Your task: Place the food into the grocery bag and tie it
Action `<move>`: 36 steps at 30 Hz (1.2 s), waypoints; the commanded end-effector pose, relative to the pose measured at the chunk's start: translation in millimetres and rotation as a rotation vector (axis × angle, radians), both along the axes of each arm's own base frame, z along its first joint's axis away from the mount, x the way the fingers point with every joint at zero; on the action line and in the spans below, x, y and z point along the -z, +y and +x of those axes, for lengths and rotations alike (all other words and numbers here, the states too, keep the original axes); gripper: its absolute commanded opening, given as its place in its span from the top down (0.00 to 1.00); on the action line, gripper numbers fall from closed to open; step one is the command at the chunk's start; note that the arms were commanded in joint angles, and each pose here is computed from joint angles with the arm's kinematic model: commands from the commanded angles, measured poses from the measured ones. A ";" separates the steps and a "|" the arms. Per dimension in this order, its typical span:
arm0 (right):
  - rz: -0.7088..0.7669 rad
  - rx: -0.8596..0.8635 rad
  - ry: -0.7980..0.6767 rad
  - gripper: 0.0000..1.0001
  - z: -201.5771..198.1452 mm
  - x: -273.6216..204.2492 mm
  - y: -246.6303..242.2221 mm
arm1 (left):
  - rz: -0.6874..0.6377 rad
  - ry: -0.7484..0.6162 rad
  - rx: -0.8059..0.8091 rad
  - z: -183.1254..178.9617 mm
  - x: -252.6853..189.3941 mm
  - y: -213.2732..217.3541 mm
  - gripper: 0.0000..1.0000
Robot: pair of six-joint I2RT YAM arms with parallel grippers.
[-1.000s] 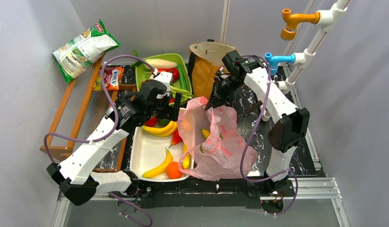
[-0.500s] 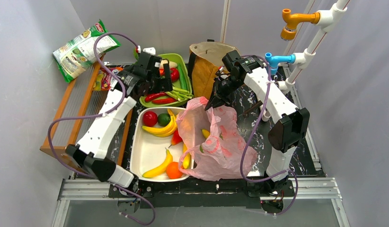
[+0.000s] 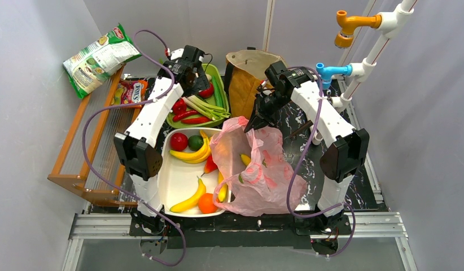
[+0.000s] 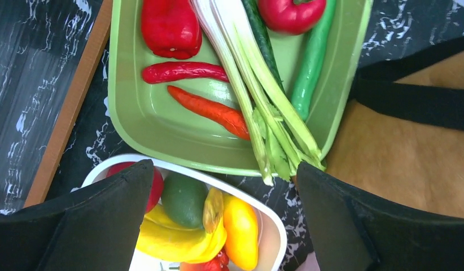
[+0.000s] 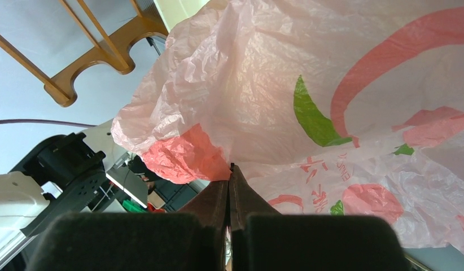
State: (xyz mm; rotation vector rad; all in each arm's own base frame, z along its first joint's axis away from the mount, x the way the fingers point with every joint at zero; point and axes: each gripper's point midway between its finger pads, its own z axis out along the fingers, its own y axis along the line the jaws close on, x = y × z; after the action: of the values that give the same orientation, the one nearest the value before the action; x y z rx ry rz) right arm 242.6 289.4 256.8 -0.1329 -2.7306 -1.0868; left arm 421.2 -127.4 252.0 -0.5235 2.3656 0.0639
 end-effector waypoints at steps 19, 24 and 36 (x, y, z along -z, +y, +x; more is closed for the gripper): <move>0.078 -0.030 -0.062 0.99 38.5 -9.0 0.3 | 0.155 -0.010 0.127 86.7 69.7 50.9 0.03; 0.122 -0.009 -0.054 0.99 53.1 -20.0 0.0 | 0.177 0.021 0.137 97.5 78.6 72.1 0.02; 0.050 0.061 -0.054 0.99 50.4 -21.9 -19.1 | 0.168 0.090 0.090 98.1 120.2 102.0 0.03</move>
State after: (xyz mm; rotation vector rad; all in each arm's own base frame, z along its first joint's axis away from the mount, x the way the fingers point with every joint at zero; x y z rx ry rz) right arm 298.9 283.7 261.4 -0.1268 -2.7087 -1.1939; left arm 515.7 -26.4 134.4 -0.3326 2.4512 0.2631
